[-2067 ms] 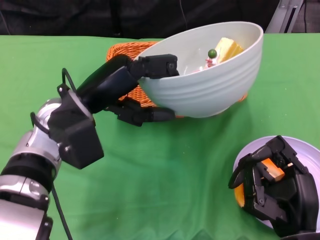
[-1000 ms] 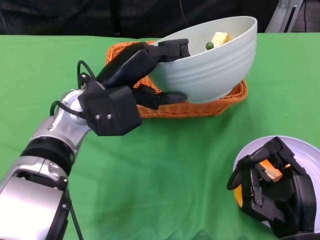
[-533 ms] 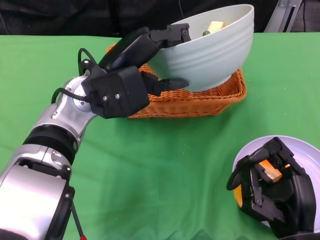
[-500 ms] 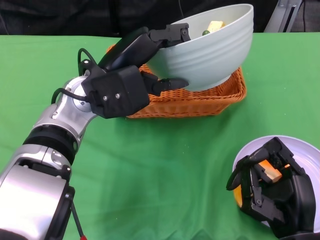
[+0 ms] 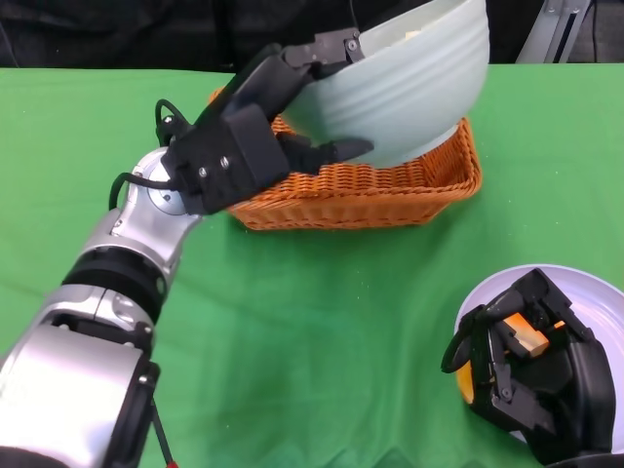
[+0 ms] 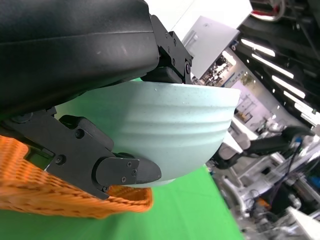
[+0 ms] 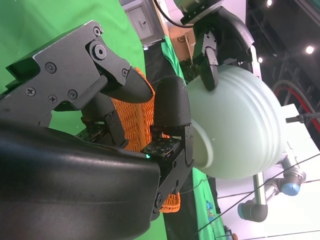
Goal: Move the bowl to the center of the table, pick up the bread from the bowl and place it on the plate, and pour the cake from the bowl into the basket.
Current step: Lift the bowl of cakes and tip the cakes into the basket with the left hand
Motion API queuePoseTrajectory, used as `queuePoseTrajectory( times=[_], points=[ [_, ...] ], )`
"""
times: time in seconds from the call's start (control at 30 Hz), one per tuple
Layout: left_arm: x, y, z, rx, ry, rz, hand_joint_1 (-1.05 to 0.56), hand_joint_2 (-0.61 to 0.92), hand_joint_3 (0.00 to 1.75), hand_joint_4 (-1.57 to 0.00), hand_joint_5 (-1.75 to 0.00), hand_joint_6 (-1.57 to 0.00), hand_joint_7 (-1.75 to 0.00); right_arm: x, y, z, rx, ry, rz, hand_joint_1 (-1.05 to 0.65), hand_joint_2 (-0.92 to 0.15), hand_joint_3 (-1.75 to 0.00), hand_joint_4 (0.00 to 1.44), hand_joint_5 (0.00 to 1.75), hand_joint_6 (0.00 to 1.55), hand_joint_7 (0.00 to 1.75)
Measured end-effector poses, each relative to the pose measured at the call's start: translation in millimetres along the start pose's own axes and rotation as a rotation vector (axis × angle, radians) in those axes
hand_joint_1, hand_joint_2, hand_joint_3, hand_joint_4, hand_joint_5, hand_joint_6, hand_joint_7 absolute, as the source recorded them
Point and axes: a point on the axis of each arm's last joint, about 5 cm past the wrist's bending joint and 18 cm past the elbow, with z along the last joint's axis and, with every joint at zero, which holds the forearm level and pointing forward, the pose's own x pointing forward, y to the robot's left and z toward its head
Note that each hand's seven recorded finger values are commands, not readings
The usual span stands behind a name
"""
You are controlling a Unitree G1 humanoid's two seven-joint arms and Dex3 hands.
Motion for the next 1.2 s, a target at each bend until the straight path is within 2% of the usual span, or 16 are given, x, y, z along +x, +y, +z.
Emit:
queuePoseTrajectory(
  times=[0.4,0.57,0.77,1.03,1.2],
  points=[
    [3,-5.6,-6.7,-0.302,0.109,0.048,-0.15,0.82,0.72,-0.7,-1.75,-0.66,-1.48,1.2,-1.1,-0.7,-0.003,0.0,0.008,-0.12,-0.53,-1.22,0.77,1.75,0.55,1.61],
    [4,-7.0,-7.5,-0.345,0.131,0.041,-0.12,0.68,0.94,-0.71,-1.75,-0.66,-1.51,0.8,-1.6,-0.7,-0.013,-0.008,0.006,-0.13,-0.54,-1.22,0.76,1.75,0.52,1.64],
    [4,-7.8,-9.4,-0.402,0.153,0.049,-0.12,0.63,1.01,-0.68,-1.75,-0.67,-1.48,0.0,-2.0,-1.8,-0.013,-0.008,0.003,-0.13,-0.54,-1.22,0.77,1.75,0.53,1.64],
    [4,-9.3,-13.4,-0.529,0.219,0.065,-0.15,0.61,1.0,-0.65,-1.74,-0.68,-1.4,-0.3,-2.0,-2.1,-0.011,-0.011,0.005,-0.13,-0.54,-1.22,0.77,1.75,0.53,1.63],
    [5,-8.5,-13.7,-0.559,0.237,0.074,-0.15,0.64,0.96,-0.63,-1.75,-0.65,-1.43,-0.3,-2.1,-2.1,-0.009,-0.011,0.018,-0.14,-0.54,-1.22,0.76,1.75,0.52,1.64]
  ],
)
